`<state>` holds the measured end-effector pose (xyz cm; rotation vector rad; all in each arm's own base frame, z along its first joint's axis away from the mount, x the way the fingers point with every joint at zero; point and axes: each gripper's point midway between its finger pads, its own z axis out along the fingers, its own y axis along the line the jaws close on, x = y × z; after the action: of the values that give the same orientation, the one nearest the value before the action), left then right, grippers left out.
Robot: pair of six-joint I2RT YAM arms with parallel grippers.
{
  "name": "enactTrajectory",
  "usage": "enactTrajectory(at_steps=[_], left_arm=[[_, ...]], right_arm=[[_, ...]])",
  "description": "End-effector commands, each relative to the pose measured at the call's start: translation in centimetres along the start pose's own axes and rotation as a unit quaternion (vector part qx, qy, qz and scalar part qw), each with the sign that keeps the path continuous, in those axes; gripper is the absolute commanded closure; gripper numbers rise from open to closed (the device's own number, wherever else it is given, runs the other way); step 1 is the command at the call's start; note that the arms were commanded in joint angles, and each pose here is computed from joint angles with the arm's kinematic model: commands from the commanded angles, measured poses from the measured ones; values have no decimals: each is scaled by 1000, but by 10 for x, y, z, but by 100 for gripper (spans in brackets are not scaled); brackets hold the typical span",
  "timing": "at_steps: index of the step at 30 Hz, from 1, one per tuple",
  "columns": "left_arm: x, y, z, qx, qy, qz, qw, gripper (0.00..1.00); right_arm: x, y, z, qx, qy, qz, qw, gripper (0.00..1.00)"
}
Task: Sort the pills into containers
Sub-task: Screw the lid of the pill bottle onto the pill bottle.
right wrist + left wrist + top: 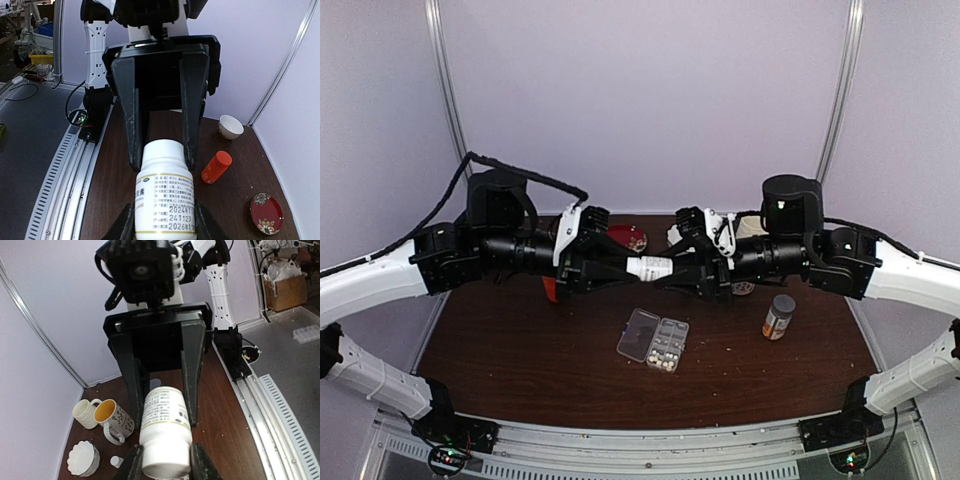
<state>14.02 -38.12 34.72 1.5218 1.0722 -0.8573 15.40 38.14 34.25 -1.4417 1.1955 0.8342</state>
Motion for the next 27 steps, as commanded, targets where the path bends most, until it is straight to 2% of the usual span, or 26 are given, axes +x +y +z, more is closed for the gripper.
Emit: enactTrajectory(at_steps=[1, 5, 9, 13, 18, 20, 26, 27], left_arm=[[7, -7, 4, 12, 29, 221, 975, 100], [24, -6, 0, 7, 63, 409, 910, 100], [35, -8, -1, 9, 76, 563, 823, 100], [38, 8, 4, -22, 126, 637, 760, 100], [48, 29, 6, -59, 205, 720, 660, 100], [46, 38, 6, -87, 227, 753, 612, 100], [58, 57, 11, -132, 290, 806, 499, 100], [61, 60, 12, -130, 305, 806, 490, 100]], right_arm=[[-43, -2, -5, -32, -77, 81, 993, 100], [-52, -3, -10, -48, -102, 131, 985, 100], [-59, -1, -13, -68, -120, 173, 975, 100], [-66, 1, -16, -92, -134, 200, 966, 100], [-65, -3, -16, -106, -129, 239, 957, 100], [-66, -2, -18, -114, -131, 247, 953, 100], [-68, -4, -24, -124, -135, 262, 948, 100], [-69, -5, -25, -125, -137, 264, 947, 100]])
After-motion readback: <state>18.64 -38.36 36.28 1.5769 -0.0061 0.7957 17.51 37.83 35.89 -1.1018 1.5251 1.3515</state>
